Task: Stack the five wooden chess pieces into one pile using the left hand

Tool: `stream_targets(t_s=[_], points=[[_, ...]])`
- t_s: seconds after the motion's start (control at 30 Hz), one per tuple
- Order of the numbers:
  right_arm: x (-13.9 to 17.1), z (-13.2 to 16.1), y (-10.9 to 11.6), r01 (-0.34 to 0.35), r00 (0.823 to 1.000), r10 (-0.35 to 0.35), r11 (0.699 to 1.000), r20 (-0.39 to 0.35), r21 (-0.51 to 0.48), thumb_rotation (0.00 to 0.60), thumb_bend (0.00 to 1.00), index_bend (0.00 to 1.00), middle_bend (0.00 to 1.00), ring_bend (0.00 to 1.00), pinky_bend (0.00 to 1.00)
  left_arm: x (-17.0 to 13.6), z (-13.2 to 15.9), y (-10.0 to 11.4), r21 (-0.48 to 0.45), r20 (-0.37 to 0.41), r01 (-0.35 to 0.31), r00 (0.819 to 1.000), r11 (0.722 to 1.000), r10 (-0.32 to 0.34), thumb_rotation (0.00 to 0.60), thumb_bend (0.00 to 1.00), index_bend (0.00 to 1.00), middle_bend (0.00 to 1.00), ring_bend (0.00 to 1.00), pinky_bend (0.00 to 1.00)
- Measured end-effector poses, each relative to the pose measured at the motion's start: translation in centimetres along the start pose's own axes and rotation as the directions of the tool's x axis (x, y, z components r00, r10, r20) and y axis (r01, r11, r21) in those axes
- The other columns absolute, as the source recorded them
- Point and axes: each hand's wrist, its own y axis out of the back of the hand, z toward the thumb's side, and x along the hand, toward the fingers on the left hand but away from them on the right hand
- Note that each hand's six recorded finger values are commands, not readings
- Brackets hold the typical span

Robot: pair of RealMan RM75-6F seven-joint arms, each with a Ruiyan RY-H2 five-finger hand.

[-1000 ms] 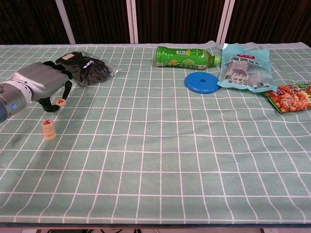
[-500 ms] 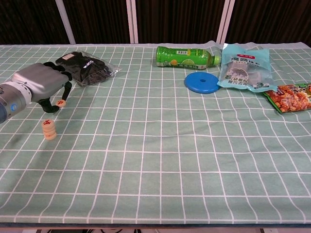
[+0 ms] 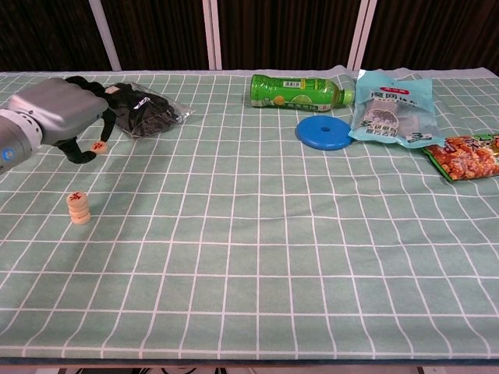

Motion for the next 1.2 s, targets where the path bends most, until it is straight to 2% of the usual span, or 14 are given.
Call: stream_targets(t_s=[0.3,0.47,0.67,0.9,1.2], points=[[0.1,0.1,0.2,0.007,1.0,-0.007,1.0,0.0,-0.006,0.6,0.25,0.06,0.0,0.02,0.0,-2.7,-0.8,2.9,-0.034,0.044,-0.045,0.998,0.998,0.046,0.6,0.34,0.52,0.14,0.0,0.07],[0.0,0.0,0.4,0.012,1.0,-0.012,1.0,0.004,-0.009,0.6,0.25,0.06,0.0,0.02,0.0,-5.0,-1.9,3.4,-0.049,0.07,-0.044,0.996,0.998,0.047,0.6,0.34,0.52,0.14,0.0,0.07],[0.1,0.1,0.5,0.012,1.0,-0.012,1.0,0.001,-0.011,0.6,0.25,0.06,0.0,0.02,0.0,-8.0,-2.7,3.2,-0.056,0.117,-0.038,0.992,0.998,0.045,0.6,0.34,0.52,0.14,0.0,0.07],[0.2,0.1,0.5,0.013,1.0,-0.013,1.0,0.001,-0.011,0.6,0.25,0.06,0.0,0.02,0.0,-10.8,-2.9,1.8,-0.065,0.164,-0.014,0.986,0.998,0.025,0.6,0.34,0.52,0.14,0.0,0.07],[0.1,0.0,0.5,0.013,1.0,-0.013,1.0,0.003,-0.013,0.6,0.25,0.06,0.0,0.02,0.0,-11.7,-2.2,0.6,-0.062,0.189,0.001,0.982,0.998,0.01,0.6,0.34,0.52,0.14,0.0,0.07]])
